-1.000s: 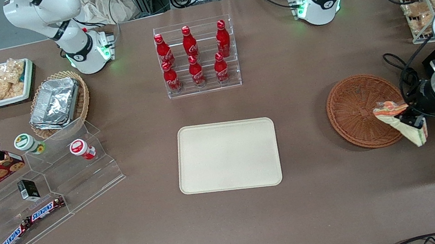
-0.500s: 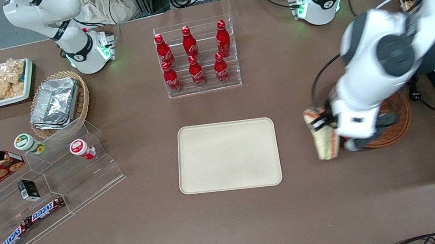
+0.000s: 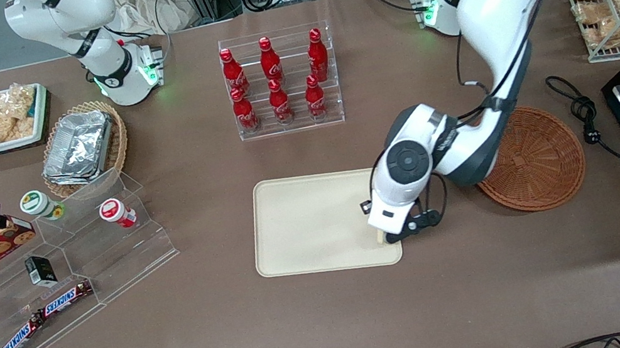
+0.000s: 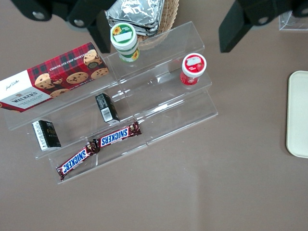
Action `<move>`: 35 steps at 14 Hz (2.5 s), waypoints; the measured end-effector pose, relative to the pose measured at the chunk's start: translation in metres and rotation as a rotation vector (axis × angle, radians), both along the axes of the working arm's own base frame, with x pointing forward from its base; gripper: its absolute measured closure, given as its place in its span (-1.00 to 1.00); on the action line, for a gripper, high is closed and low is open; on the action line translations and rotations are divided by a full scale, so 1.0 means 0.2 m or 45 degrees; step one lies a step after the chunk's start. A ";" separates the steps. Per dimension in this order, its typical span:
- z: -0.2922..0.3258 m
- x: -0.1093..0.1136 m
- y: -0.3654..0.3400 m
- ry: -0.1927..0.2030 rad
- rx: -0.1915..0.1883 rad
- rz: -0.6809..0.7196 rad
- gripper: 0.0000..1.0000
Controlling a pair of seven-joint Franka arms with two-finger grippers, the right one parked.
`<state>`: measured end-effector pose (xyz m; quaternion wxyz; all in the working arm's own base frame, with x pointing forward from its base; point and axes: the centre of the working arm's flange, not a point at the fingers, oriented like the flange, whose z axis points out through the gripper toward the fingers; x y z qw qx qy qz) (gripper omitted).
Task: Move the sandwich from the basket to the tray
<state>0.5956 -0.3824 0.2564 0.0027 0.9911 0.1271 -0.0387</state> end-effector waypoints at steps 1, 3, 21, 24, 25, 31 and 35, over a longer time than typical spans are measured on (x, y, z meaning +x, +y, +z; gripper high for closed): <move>0.00 -0.01 -0.02 -0.001 0.000 -0.004 0.59; 0.02 -0.01 -0.03 -0.006 -0.002 -0.003 0.59; 0.39 0.15 0.22 -0.054 0.029 0.140 -0.99; 0.78 0.18 0.46 -0.113 0.022 0.230 -0.99; 0.86 0.16 0.53 -0.138 0.046 0.240 -0.99; 1.07 0.00 1.22 -0.105 0.070 0.141 -0.98; 1.26 -0.17 1.60 -0.041 0.087 0.016 -0.99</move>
